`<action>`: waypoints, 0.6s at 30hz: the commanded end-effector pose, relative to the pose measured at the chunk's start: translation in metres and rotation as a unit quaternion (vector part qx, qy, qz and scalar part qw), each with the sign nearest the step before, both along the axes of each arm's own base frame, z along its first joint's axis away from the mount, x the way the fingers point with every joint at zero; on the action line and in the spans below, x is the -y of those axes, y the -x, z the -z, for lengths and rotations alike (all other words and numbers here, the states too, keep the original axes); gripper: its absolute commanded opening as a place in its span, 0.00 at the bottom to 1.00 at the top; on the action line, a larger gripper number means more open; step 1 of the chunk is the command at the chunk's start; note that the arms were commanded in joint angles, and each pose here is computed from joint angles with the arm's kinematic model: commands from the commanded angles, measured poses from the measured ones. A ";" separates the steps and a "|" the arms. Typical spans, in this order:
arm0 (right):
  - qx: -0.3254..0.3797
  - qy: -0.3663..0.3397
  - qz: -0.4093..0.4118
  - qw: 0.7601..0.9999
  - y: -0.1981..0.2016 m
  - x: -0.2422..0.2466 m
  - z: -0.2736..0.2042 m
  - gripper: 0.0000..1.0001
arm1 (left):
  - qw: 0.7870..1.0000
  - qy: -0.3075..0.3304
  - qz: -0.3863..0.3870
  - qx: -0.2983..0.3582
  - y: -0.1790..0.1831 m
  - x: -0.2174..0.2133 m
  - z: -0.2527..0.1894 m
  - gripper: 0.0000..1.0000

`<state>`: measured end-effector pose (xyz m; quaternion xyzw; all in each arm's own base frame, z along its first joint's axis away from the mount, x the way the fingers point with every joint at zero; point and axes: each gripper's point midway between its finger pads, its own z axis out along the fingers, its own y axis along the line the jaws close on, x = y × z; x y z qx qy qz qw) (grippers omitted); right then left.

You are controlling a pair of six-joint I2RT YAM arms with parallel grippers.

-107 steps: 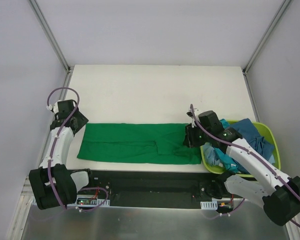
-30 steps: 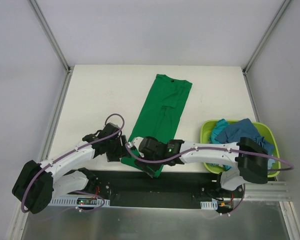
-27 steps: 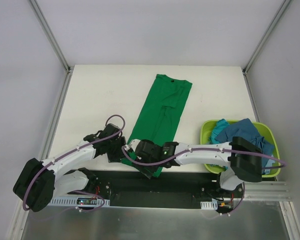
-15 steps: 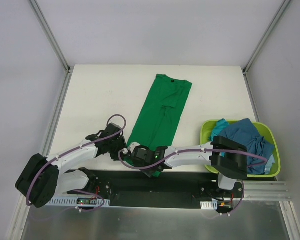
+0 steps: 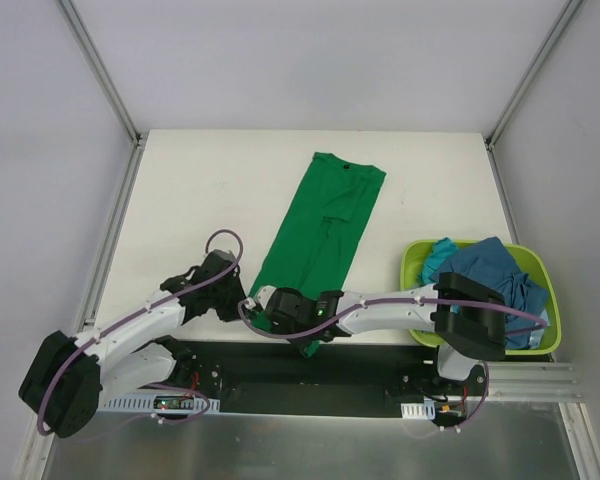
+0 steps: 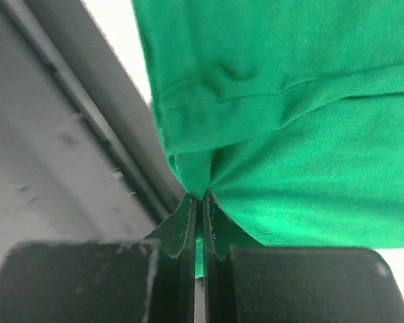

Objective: Fold and stack the t-shirts
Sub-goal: Grab the bottom of the folded rectangular tshirt with both arms, then fold the folded rectangular tshirt in 1/3 of the way

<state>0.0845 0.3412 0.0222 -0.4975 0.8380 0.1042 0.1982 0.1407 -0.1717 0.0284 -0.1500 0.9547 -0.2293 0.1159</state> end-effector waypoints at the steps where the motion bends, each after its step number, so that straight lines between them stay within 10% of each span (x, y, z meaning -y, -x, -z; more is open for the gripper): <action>1: -0.101 -0.124 -0.118 0.980 0.050 -0.035 -0.052 0.00 | 0.999 -0.028 -0.036 0.019 0.006 -0.023 -0.008 0.00; 18: -0.131 -0.178 0.013 0.975 -0.032 0.010 -0.100 0.00 | 0.989 -0.009 -0.017 0.147 -0.067 0.008 -0.108 0.00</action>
